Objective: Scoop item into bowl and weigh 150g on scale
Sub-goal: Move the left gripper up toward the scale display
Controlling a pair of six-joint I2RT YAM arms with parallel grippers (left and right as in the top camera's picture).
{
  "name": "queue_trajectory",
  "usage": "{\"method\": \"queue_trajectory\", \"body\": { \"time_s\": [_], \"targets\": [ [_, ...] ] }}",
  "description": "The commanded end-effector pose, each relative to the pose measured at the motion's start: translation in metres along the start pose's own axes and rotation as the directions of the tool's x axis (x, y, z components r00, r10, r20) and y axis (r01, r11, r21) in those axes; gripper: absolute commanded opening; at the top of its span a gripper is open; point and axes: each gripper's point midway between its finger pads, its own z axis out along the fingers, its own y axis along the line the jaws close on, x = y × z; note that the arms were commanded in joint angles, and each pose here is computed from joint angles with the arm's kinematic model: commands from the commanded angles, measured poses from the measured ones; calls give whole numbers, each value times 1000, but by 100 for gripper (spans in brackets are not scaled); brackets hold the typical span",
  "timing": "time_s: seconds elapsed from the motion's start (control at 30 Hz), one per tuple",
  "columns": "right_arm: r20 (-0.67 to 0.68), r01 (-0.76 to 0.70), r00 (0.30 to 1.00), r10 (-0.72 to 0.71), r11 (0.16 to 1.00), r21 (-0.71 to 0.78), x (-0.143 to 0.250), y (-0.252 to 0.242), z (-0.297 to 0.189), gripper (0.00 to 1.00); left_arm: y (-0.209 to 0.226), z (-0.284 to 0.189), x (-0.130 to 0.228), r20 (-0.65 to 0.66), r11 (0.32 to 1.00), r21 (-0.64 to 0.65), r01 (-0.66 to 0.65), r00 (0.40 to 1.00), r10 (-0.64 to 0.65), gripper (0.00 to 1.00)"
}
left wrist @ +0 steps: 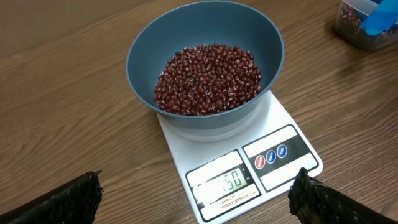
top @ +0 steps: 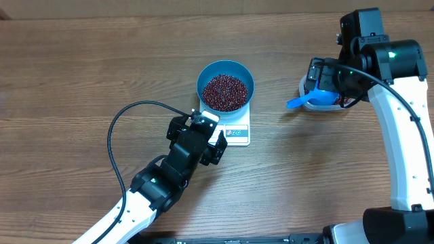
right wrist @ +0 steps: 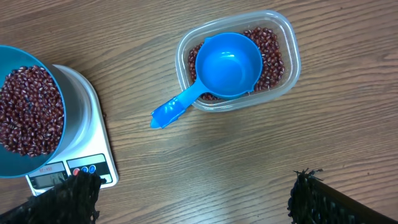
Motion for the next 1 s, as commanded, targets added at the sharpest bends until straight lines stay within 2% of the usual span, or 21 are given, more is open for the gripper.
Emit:
{"method": "queue_trajectory", "body": {
  "time_s": [0.0, 0.6, 0.8, 0.97],
  "targets": [
    [47, 6, 999, -6, 1000, -6, -7, -2, -12, 100, 6, -1, -2, 11, 1000, -18, 16, 1000, -16, 99],
    [47, 6, 999, -6, 1000, -6, -7, -2, -12, 100, 5, -1, -7, 31, 1000, -17, 23, 999, -23, 100],
    [47, 6, 999, -6, 1000, -6, -7, -2, -12, 100, -7, -1, 9, -34, 998, 56, 33, 999, -31, 100],
    [47, 6, 999, -6, 1000, -6, -7, -2, -12, 100, -8, -2, 23, -94, 995, 57, 80, 993, -74, 99]
  ]
}}
